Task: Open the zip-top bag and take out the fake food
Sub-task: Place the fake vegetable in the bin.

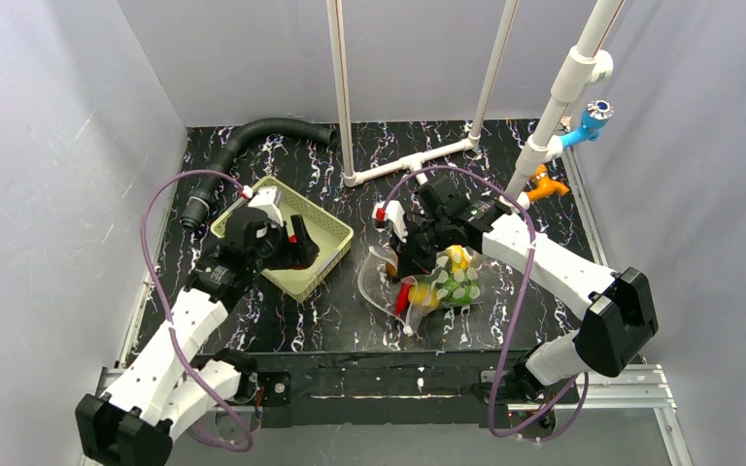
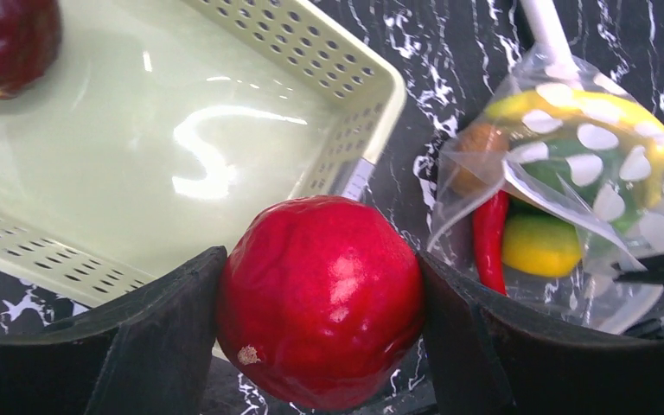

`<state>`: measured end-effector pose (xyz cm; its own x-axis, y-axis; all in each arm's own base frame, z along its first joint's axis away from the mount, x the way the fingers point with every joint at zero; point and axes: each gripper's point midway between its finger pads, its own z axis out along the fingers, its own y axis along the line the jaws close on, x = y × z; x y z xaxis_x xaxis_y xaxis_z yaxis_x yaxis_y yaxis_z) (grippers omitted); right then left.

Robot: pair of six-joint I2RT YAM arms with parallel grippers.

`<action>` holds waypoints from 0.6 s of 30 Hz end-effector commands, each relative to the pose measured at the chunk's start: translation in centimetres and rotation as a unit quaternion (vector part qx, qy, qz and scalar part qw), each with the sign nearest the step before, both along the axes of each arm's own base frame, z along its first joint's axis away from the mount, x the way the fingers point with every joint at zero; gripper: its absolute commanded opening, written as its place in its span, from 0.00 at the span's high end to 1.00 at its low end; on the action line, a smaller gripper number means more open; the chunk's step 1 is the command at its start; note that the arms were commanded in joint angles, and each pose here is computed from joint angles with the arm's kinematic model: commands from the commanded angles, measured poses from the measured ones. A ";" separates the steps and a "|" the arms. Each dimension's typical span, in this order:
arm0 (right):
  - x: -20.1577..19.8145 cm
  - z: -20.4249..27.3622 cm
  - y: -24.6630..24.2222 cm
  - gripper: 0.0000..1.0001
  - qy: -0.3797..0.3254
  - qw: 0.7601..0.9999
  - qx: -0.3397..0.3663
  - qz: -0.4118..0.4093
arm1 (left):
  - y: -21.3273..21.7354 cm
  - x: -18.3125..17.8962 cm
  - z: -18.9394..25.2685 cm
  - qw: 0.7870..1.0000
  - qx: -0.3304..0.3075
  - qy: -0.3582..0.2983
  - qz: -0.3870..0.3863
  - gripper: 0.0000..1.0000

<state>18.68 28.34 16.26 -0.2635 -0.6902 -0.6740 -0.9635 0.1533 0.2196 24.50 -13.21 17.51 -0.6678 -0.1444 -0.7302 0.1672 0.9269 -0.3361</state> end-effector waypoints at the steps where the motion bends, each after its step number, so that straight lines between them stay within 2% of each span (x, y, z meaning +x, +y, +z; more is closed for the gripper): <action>1: 0.2 1.1 0.1 0.99 -0.016 1.000 0.016 0.007 | 1.0 1.8 -0.2 1.000 -0.015 0.007 0.008 1.00; 5: 0.2 1.1 0.1 0.99 -0.017 1.000 0.015 0.008 | 1.8 3.6 -2.0 0.999 -0.022 0.035 0.029 1.00; 11: 0.1 0.9 0.4 0.99 -0.007 1.000 0.017 0.015 | 2.9 5.1 -5.3 0.991 -0.014 0.112 0.066 1.00; 15: 0.1 0.8 0.5 0.99 -0.004 1.000 0.017 0.017 | 3.3 5.5 -7.0 0.986 -0.004 0.145 0.082 0.61; 18: 0.2 0.9 0.4 0.99 -0.008 1.000 0.015 0.015 | 3.3 6.0 -6.8 0.986 -0.005 0.140 0.086 0.32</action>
<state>18.63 28.40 16.20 -0.2538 -0.6915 -0.6763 -0.9656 0.1405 0.2186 29.35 -9.97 8.90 -0.8348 -0.2566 -0.4870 -0.0881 0.9356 -0.3419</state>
